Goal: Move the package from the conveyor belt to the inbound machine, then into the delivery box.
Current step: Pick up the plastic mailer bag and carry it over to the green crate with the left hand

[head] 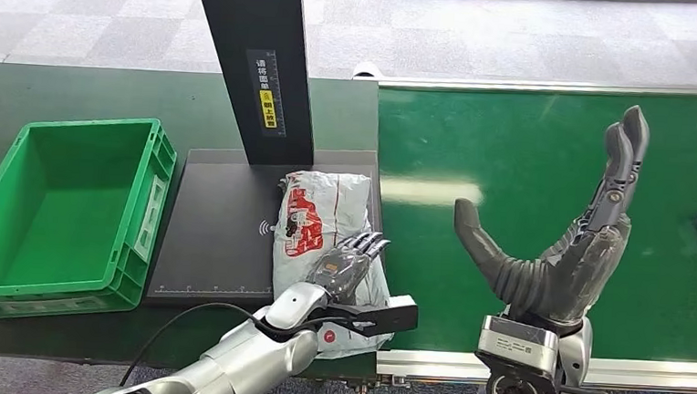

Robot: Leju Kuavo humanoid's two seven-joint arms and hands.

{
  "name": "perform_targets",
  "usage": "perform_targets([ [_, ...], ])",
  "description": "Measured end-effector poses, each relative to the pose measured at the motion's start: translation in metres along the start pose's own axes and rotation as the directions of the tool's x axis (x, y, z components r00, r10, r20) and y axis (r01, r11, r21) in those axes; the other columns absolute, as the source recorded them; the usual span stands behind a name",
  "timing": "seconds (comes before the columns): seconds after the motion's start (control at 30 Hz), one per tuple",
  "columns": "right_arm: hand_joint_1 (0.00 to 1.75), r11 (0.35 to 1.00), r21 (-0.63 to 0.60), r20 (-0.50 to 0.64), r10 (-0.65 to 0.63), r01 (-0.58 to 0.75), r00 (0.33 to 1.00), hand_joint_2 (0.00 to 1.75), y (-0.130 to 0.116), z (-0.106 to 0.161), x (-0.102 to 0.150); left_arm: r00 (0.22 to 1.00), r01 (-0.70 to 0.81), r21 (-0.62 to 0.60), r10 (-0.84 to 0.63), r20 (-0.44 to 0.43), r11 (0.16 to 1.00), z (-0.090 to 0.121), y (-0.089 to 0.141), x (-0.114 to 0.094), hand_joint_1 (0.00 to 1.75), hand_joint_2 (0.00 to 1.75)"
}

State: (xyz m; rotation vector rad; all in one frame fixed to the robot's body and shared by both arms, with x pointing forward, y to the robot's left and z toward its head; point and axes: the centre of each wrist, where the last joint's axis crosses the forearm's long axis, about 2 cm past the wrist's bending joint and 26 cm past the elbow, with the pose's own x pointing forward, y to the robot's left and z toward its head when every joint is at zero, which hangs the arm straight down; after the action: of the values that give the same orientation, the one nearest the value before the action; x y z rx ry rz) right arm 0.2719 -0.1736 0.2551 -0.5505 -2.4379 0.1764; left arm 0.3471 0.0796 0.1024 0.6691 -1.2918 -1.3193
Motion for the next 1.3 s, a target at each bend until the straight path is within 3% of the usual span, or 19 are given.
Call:
perform_targets([
  [0.13,0.00,1.000,0.000,0.016,-0.013,0.013,1.000,1.75,0.002,-0.007,0.003,0.996,0.069,-0.041,-0.071,-0.061,0.997,-0.002,-0.001,0.003,1.61,1.75],
  [0.17,0.00,1.000,0.001,0.017,-0.018,0.018,1.000,1.75,0.003,-0.008,0.003,0.994,0.081,-0.046,-0.084,-0.070,0.996,-0.002,-0.002,0.003,1.67,1.75],
  [0.63,0.00,0.999,-0.006,0.017,-0.050,0.050,0.999,1.75,0.003,-0.011,0.004,0.994,0.089,-0.030,-0.091,-0.057,0.996,-0.002,-0.003,0.002,1.74,1.75],
  [0.77,0.00,0.998,-0.009,0.026,-0.057,0.057,0.998,1.75,0.002,-0.011,0.003,0.998,0.050,-0.024,-0.051,-0.022,0.998,-0.003,-0.002,-0.001,1.51,1.75],
  [0.83,0.00,0.998,-0.011,0.030,-0.058,0.058,0.998,1.75,0.001,-0.012,0.002,1.000,0.006,-0.037,-0.005,0.007,0.999,-0.003,-0.002,-0.003,1.42,1.75],
  [1.0,0.00,0.998,-0.027,0.027,-0.052,0.053,0.998,1.75,0.000,-0.011,-0.001,0.977,-0.173,-0.138,0.188,0.105,0.975,-0.005,0.002,-0.006,1.42,1.75],
  [1.13,0.00,0.998,-0.043,0.019,-0.043,0.044,0.999,1.75,-0.001,-0.010,-0.005,0.912,-0.315,-0.245,0.364,0.190,0.917,-0.003,0.004,-0.005,1.41,1.75],
  [1.3,0.00,0.998,-0.058,0.001,-0.034,0.034,0.999,1.75,-0.002,-0.004,-0.010,0.791,-0.475,-0.289,0.547,0.274,0.831,0.005,0.012,-0.007,1.32,1.75],
])
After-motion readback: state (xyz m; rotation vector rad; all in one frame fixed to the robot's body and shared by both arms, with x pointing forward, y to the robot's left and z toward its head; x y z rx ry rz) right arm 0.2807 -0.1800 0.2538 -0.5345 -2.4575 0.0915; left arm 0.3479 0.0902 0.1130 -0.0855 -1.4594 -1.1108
